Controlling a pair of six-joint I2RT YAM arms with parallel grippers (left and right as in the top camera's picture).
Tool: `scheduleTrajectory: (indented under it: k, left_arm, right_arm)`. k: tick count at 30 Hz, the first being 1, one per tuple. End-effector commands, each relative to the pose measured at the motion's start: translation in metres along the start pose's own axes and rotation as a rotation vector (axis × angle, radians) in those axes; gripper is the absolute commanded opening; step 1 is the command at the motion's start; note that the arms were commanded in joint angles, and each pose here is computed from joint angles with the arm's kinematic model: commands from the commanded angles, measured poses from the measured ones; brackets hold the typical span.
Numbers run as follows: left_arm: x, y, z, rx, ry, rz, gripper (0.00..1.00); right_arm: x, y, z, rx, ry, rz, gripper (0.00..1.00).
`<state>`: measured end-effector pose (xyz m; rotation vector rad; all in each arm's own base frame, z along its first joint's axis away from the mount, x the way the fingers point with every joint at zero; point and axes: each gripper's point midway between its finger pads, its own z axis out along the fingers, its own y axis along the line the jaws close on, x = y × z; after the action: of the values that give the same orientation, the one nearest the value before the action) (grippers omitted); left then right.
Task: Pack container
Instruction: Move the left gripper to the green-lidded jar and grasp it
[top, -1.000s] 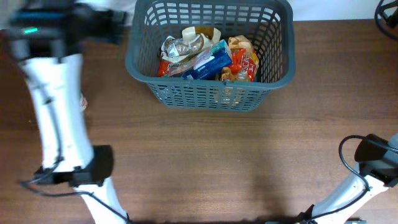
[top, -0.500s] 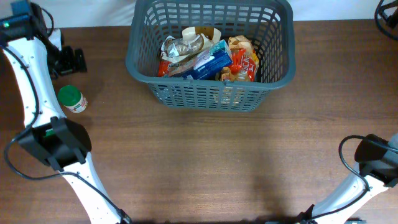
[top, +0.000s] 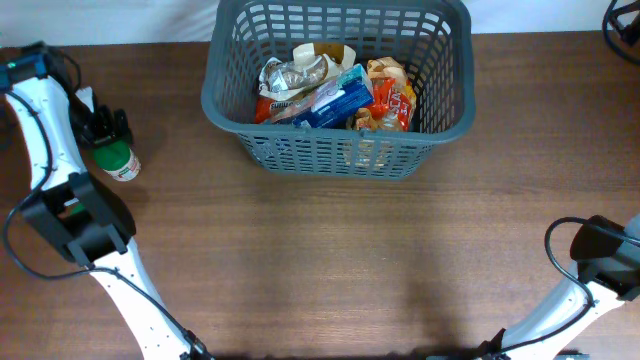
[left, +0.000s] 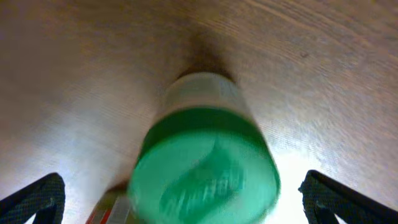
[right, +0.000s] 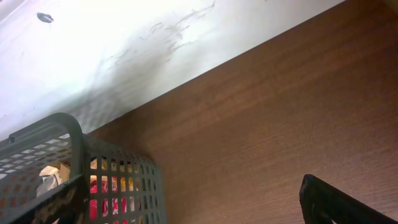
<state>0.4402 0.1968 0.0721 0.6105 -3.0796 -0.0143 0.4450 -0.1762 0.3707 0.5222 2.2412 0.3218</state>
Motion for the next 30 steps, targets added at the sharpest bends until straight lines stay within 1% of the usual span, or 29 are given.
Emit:
scheduleTrajectory:
  k: [1, 5, 7, 8, 9, 10, 12, 21, 22, 24, 25, 27, 28, 30]
  left_arm:
    - [-0.003, -0.012, 0.025, 0.068, 0.028, 0.039, 1.0]
    - [-0.007, -0.013, 0.039, 0.075, 0.032, 0.039, 0.98]
    - [-0.007, -0.013, 0.043, 0.075, 0.037, 0.038, 0.95]
    - [-0.006, -0.013, 0.044, 0.075, 0.041, 0.038, 0.91]
    - [-0.004, -0.013, 0.047, 0.076, 0.054, 0.037, 0.8]
    - [-0.003, -0.013, 0.049, 0.077, 0.063, 0.037, 0.75]
    - [0.002, -0.013, 0.053, 0.078, 0.088, 0.036, 0.69]
    - [0.013, -0.014, 0.058, 0.08, 0.139, 0.035, 0.66]
    - [0.013, -0.014, 0.058, 0.08, 0.139, 0.035, 0.63]
    - [0.013, -0.014, 0.058, 0.08, 0.14, 0.035, 0.53]
    - [0.013, -0.014, 0.058, 0.08, 0.14, 0.035, 0.41]
    - [0.013, -0.014, 0.058, 0.08, 0.141, 0.034, 0.1]
    - [0.013, -0.014, 0.057, 0.08, 0.142, 0.034, 0.02]
    - [0.016, -0.014, 0.056, 0.08, 0.153, 0.034, 0.02]
  right_arm:
    - [0.002, 0.001, 0.005, -0.008, 0.011, 0.007, 0.99]
    - [0.002, 0.001, 0.005, -0.008, 0.011, 0.007, 0.99]
    - [0.002, 0.001, 0.005, -0.008, 0.011, 0.007, 0.99]
    - [0.002, 0.001, 0.005, -0.008, 0.011, 0.007, 0.99]
    - [0.002, 0.001, 0.005, -0.008, 0.011, 0.007, 0.99]
    - [0.002, 0.001, 0.005, -0.008, 0.011, 0.007, 0.98]
    - [0.002, 0.001, 0.005, -0.008, 0.011, 0.007, 0.99]
    - [0.002, 0.001, 0.005, -0.008, 0.011, 0.007, 0.99]
    - [0.002, 0.001, 0.005, -0.008, 0.011, 0.007, 0.99]
    - [0.002, 0.001, 0.005, -0.008, 0.011, 0.007, 0.99]
    - [0.002, 0.001, 0.005, -0.008, 0.011, 0.007, 0.99]
    - [0.002, 0.001, 0.005, -0.008, 0.011, 0.007, 0.99]
    - [0.002, 0.001, 0.005, -0.008, 0.011, 0.007, 0.99]
    - [0.002, 0.001, 0.005, -0.008, 0.011, 0.007, 0.99]
